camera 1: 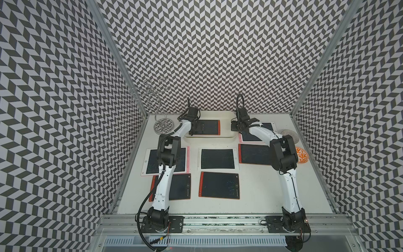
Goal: Take out the writing tablet from the storage box
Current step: Pick up the writing tablet from the storage box.
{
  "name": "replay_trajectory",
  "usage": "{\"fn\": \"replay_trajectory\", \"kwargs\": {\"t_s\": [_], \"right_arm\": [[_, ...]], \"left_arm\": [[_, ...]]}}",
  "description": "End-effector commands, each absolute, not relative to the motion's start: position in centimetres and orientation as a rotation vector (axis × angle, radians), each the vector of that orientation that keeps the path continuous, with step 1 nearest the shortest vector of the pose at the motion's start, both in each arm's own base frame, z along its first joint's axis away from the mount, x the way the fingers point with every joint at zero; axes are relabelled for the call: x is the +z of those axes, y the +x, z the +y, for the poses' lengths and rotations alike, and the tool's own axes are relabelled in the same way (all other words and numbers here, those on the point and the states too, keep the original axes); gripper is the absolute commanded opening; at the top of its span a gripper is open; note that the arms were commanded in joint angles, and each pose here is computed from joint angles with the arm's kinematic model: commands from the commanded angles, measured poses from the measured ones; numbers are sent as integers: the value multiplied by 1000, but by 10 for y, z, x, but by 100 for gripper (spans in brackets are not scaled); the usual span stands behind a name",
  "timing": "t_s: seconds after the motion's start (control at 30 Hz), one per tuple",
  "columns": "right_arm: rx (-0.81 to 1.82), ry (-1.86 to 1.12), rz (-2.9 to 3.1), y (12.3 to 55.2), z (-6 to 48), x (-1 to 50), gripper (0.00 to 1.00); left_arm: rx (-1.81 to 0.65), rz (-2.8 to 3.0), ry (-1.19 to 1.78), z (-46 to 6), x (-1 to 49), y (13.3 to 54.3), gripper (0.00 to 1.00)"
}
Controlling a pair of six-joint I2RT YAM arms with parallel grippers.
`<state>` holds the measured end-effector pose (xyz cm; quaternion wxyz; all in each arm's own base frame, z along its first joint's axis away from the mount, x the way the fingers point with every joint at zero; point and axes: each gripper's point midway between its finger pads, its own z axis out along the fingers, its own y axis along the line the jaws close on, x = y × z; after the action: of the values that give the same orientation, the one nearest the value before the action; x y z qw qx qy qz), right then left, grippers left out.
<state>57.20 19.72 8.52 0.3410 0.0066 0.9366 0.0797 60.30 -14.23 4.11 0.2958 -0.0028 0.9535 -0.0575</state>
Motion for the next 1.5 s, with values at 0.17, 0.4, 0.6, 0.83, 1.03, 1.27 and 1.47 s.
{"fn": "replay_trajectory", "kwargs": {"t_s": [0.17, 0.4, 0.6, 0.83, 1.03, 1.27, 1.47], "right_arm": [[292, -6, 2434, 573, 209, 74, 0], [311, -16, 2440, 571, 211, 73, 0], [336, -21, 2447, 569, 215, 71, 0], [374, -25, 2456, 566, 221, 67, 0], [384, -28, 2457, 565, 223, 67, 0], [392, -26, 2462, 564, 224, 64, 0], [396, -21, 2468, 562, 224, 60, 0]], "left_arm": [[-531, 2534, 91, -207, 48, 591, 99], [-656, 2536, 117, -225, 51, 583, 99], [-764, 2515, 135, -237, 62, 579, 99], [-973, 2452, 150, -258, 89, 573, 99], [-1019, 2370, 185, -263, 126, 572, 99], [-1095, 2314, 180, -267, 159, 567, 99], [-1132, 2269, 187, -266, 181, 563, 99]]}}
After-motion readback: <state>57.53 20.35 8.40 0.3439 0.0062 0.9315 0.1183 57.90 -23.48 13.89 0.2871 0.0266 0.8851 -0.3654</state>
